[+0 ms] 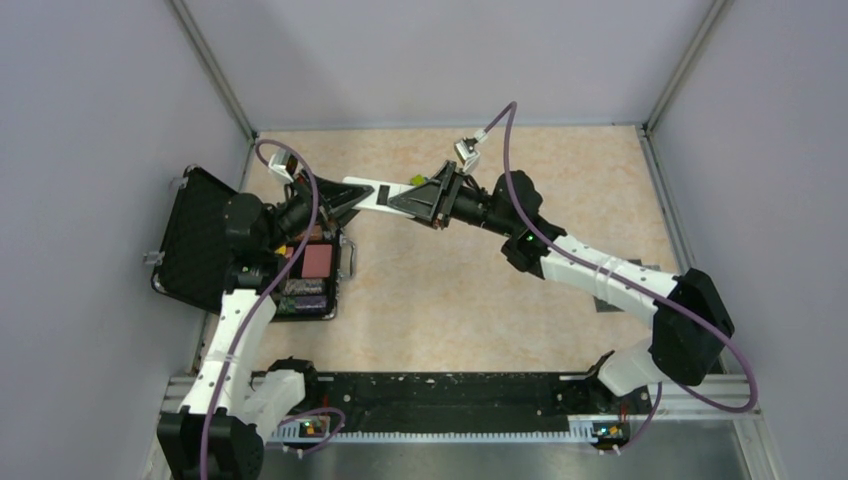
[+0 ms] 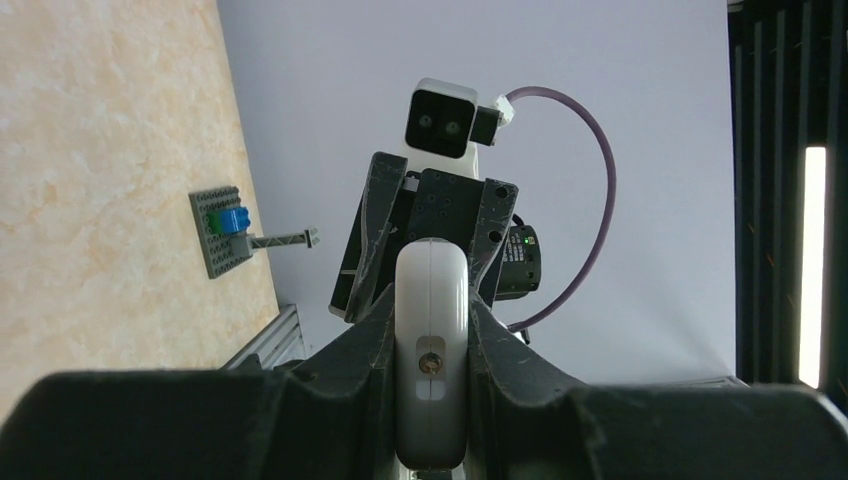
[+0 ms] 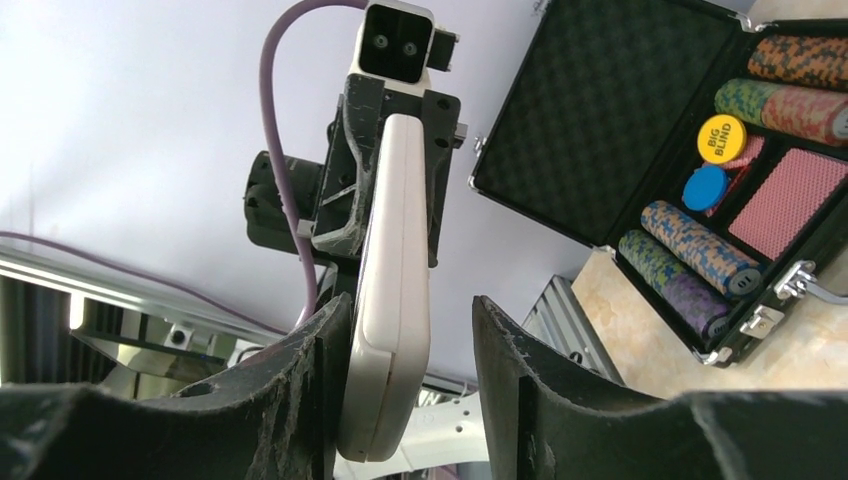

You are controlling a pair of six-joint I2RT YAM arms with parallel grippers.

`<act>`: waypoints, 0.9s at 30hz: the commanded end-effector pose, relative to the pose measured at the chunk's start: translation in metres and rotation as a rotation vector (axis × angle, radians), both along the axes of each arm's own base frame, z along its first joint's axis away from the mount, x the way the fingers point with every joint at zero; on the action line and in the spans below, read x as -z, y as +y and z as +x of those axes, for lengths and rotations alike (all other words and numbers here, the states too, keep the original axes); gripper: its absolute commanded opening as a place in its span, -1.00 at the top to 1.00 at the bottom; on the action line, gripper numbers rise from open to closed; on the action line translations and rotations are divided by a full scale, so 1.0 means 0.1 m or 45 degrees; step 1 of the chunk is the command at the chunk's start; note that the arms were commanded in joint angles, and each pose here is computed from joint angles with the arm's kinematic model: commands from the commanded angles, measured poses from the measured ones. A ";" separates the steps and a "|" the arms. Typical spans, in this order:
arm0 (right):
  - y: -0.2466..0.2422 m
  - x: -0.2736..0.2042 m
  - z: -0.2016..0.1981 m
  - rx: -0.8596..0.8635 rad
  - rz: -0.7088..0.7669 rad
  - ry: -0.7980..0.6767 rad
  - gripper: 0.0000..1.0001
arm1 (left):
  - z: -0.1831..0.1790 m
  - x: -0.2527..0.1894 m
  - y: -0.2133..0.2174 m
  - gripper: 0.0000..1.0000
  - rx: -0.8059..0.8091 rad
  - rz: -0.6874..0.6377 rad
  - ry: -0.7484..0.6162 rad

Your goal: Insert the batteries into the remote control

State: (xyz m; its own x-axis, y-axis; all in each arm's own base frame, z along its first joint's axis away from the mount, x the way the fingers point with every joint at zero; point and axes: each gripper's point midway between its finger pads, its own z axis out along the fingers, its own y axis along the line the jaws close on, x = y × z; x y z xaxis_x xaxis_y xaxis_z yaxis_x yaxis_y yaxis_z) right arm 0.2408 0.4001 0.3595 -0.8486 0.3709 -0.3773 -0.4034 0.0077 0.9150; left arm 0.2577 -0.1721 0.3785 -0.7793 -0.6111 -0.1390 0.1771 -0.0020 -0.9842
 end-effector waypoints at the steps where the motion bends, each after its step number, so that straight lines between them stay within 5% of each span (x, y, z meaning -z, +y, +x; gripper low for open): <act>1: 0.00 0.22 0.17 0.017 -0.110 0.058 0.08 | -0.24 -0.37 -0.05 1.00 0.061 0.002 -0.189; 20: 0.10 0.13 0.25 -0.043 -0.127 0.009 0.02 | -0.27 -0.24 -0.06 1.00 0.081 0.050 -0.168; 27: 0.13 0.14 0.26 -0.054 -0.123 0.010 0.23 | -0.29 -0.21 -0.07 1.00 0.100 0.064 -0.170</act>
